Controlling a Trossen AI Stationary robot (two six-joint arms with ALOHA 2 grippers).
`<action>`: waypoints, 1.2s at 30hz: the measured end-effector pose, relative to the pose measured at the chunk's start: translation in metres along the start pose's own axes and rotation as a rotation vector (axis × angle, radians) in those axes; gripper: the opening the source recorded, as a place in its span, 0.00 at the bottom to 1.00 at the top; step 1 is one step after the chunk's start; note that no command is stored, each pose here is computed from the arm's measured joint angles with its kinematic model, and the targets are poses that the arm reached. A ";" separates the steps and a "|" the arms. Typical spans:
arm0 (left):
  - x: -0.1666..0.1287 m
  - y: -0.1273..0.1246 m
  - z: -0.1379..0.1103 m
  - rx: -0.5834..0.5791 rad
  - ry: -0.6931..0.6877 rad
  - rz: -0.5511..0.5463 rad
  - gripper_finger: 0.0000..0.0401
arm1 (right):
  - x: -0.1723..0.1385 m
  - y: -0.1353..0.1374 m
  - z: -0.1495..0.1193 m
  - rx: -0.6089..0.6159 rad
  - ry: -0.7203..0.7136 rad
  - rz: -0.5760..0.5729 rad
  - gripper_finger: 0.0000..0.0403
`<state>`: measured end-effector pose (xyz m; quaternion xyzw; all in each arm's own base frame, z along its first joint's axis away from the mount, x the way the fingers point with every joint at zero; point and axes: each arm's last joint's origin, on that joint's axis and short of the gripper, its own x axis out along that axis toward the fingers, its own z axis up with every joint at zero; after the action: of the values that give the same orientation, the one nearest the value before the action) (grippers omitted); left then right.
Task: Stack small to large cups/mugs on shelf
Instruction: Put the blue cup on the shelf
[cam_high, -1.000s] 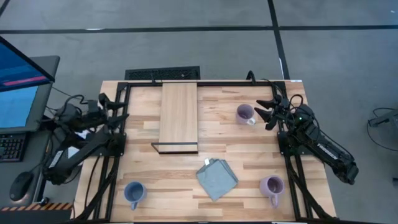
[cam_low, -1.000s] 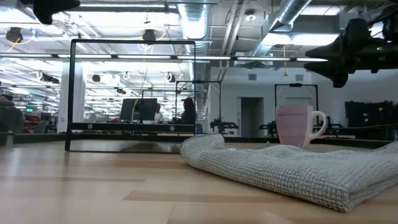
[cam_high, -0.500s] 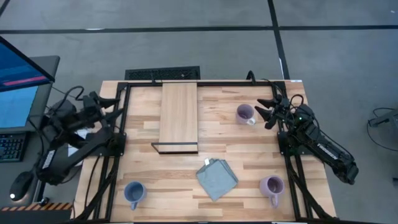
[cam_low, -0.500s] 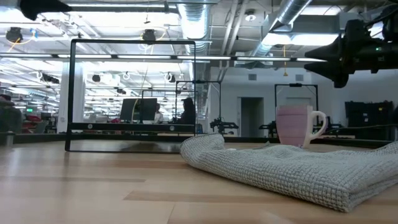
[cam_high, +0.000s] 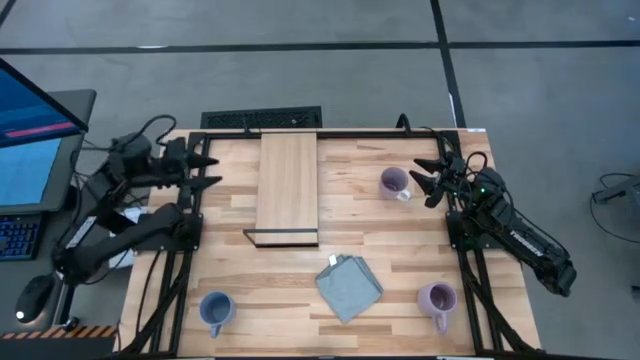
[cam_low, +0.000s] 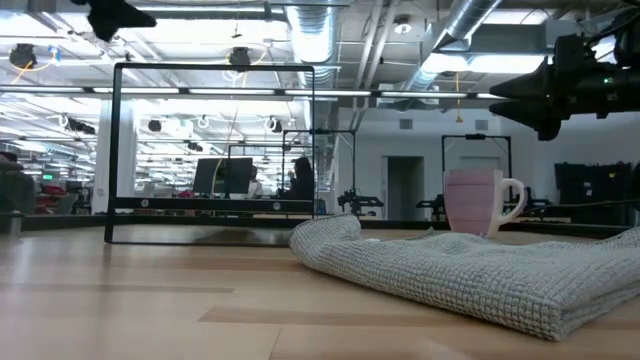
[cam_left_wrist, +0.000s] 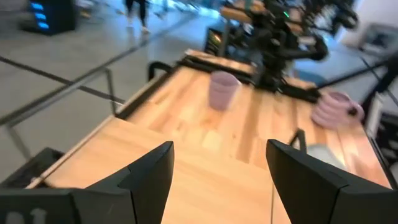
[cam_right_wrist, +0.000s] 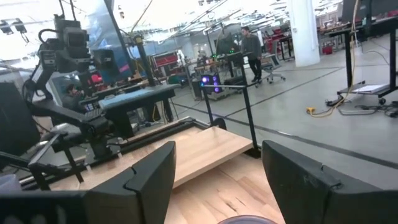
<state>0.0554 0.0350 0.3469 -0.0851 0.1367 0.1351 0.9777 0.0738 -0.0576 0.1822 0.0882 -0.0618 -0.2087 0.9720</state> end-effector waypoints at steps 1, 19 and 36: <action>0.003 0.000 0.001 0.020 0.014 -0.028 0.62 | 0.000 0.000 0.000 0.000 0.000 0.000 0.65; 0.051 -0.041 -0.007 0.355 0.240 -0.522 0.62 | 0.000 0.000 -0.001 0.005 0.013 -0.003 0.65; 0.074 -0.103 -0.040 0.471 0.598 -0.773 0.62 | 0.000 0.000 -0.001 0.038 0.011 -0.003 0.65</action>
<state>0.1436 -0.0529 0.3005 0.0577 0.3943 -0.2986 0.8672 0.0739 -0.0577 0.1811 0.1077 -0.0604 -0.2084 0.9702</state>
